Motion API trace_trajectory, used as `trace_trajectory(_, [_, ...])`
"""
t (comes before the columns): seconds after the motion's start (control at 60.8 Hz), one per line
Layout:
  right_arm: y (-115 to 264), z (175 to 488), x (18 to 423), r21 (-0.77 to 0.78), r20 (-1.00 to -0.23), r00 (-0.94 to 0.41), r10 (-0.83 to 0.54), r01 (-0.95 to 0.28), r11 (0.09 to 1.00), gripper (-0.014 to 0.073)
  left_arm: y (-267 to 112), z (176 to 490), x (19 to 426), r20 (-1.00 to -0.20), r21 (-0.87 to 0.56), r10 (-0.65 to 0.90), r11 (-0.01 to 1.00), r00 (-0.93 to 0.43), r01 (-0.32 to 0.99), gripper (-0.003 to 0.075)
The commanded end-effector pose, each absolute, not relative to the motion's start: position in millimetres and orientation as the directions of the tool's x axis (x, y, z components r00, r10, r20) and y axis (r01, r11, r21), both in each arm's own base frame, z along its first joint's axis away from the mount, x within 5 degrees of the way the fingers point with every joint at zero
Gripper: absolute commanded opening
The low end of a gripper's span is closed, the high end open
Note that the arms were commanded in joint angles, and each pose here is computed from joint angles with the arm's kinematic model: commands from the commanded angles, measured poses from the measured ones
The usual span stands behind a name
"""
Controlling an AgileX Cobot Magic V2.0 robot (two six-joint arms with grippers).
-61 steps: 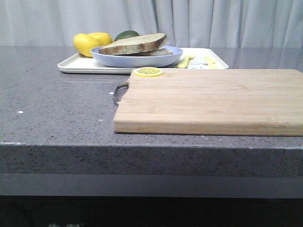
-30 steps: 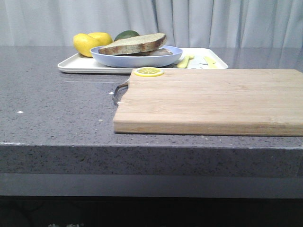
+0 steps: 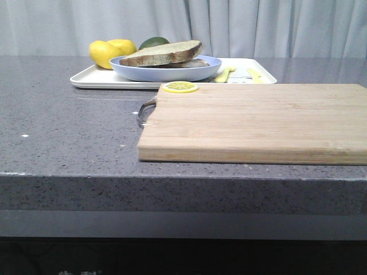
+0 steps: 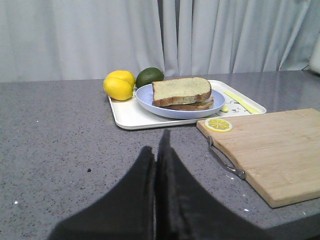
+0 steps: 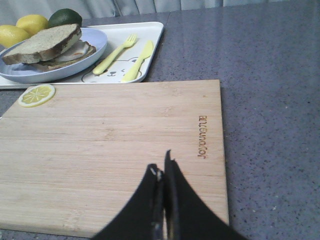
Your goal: Place bread and move sandwich to tray
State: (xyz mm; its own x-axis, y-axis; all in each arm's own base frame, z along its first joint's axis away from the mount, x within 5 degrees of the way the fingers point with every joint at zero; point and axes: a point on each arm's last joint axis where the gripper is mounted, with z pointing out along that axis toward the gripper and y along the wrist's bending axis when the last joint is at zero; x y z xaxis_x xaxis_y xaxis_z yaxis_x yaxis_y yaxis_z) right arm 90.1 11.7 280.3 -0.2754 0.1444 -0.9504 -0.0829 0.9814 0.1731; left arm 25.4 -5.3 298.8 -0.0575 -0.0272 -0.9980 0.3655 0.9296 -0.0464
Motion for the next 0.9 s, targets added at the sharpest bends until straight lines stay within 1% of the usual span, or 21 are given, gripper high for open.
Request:
trace_trajectory(0.0, [10,294,92,0.171,-0.971,-0.183,0.153,-0.084,0.982,-0.0064,-9,307,26,-0.994,-0.059,-0.088,0.932,0.064,0.357,-0.002])
trace_trajectory(0.066, [10,294,92,0.171,-0.971,-0.183,0.153,-0.084,0.982,-0.0064,-9,298,30,-0.986,-0.09,-0.128,0.949,0.109,0.302,-0.002])
trace_trajectory(0.23, [10,294,92,0.171,-0.971,-0.183,0.153,-0.084,0.982,-0.0064,-5,270,37,-0.969,-0.168,-0.191,0.974,0.156,0.15,-0.002])
trace_trajectory(0.378, [10,294,92,0.171,-0.971,-0.183,0.153,-0.084,0.982,-0.0064,-2,245,45,-0.977,-0.173,-0.178,0.983,0.116,0.055,-0.002])
trace_trajectory(0.526, [10,294,92,0.171,-0.971,-0.185,0.153,-0.084,0.982,-0.0064,-2,223,51,-0.983,-0.174,-0.176,0.984,0.056,0.039,-0.002])
trace_trajectory(0.658, [10,294,92,0.171,-0.971,-0.185,0.153,-0.084,0.982,-0.0064,-1,209,54,-0.982,-0.175,-0.177,0.984,0.065,0.036,-0.002])
trace_trajectory(0.707, [10,294,92,0.171,-0.971,-0.185,0.153,-0.084,0.982,-0.0064,-2,208,54,-0.983,-0.175,-0.177,0.984,0.048,0.034,-0.002])
trace_trajectory(0.888, [10,294,92,0.171,-0.971,-0.185,0.153,-0.084,0.982,-0.0064,-1,209,54,-0.982,-0.175,-0.177,0.984,0.059,0.035,-0.002])
